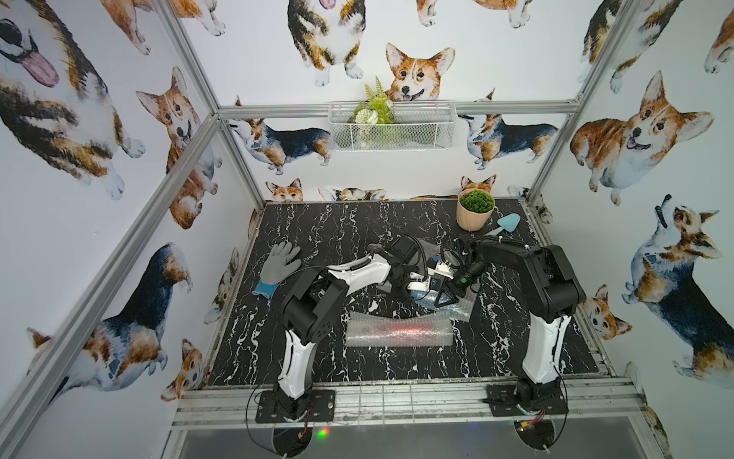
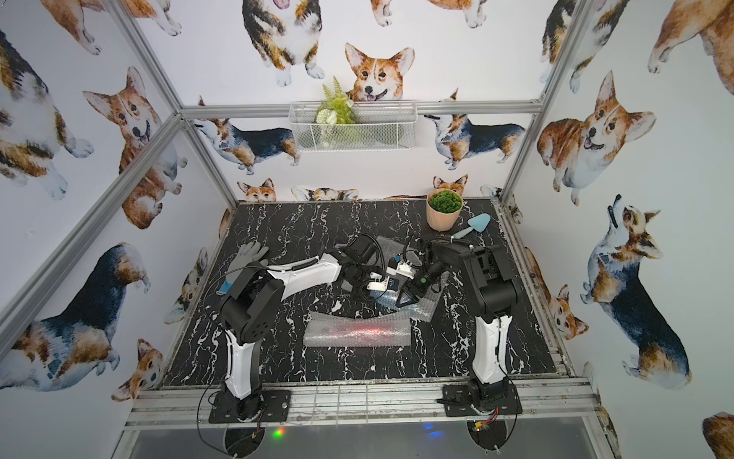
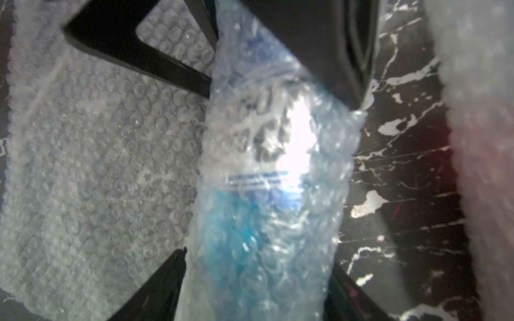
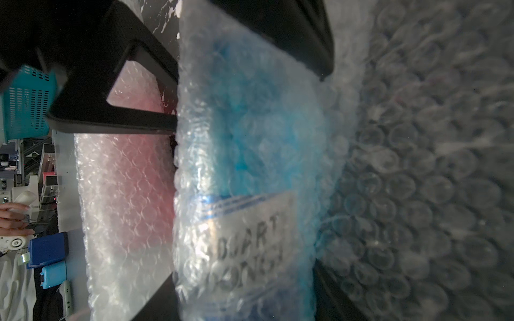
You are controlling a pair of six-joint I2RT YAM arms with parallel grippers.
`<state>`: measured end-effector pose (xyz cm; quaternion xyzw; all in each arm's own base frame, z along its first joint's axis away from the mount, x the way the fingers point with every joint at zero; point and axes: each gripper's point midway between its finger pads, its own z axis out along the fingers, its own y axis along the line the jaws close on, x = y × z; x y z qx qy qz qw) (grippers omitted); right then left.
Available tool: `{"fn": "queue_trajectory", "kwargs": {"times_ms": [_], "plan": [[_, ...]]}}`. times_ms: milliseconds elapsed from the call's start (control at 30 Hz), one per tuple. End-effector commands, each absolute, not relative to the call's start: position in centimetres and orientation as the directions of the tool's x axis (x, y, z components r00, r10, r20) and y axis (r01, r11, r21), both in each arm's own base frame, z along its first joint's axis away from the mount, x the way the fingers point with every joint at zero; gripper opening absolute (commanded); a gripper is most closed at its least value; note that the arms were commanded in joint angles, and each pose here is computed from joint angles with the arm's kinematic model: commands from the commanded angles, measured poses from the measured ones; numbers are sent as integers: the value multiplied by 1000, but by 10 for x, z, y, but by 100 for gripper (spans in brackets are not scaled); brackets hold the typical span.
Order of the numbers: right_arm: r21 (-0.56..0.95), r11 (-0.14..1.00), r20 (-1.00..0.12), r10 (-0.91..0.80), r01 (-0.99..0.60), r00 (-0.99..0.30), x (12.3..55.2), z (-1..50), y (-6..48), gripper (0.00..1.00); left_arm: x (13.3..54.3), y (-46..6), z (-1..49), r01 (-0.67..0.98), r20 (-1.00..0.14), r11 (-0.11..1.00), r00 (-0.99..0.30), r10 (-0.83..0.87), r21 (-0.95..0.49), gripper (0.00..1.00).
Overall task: Wrap wine bottles in bubble wrap
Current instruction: Wrap the wine bottle in bubble wrap.
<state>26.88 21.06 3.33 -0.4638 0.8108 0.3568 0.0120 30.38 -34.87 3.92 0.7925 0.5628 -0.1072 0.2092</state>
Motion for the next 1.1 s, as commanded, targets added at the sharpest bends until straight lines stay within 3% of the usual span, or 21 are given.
{"fn": "queue_trajectory", "kwargs": {"times_ms": [0, 133, 233, 300, 467, 633, 733, 933, 1067], "plan": [[522, 320, -341, -772, -791, -537, 273, 27, 203, 62, 294, -340, 34, 933, -376, -320, 359, 855, 164, 70], [496, 324, -372, -759, -806, -534, 279, 33, 205, 68, 291, -342, 33, 939, -395, -314, 345, 851, 142, 58], [430, 338, -419, -747, -837, -517, 288, 43, 204, 89, 289, -345, 33, 950, -400, -301, 311, 862, 88, 51], [354, 347, -449, -752, -869, -483, 292, 51, 199, 93, 289, -344, 33, 956, -390, -285, 289, 874, 69, 50], [215, 398, -516, -729, -892, -450, 300, 74, 183, 93, 285, -340, 33, 963, -395, -269, 256, 882, 24, 48], [-21, 466, -527, -757, -884, -387, 285, 86, 147, 94, 282, -340, 33, 966, -407, -256, 223, 886, -28, 48], [-126, 498, -617, -716, -858, -325, 271, 109, 143, 94, 282, -340, 34, 966, -405, -247, 199, 893, -70, 48], [-424, 319, -596, -803, -848, -5, 235, 121, 155, 96, 281, -343, 39, 966, -412, -232, 166, 896, -117, 48], [-557, 173, -483, -863, -812, 147, 237, 112, 171, 96, 279, -341, 40, 962, -404, -224, 145, 903, -156, 48]]}}
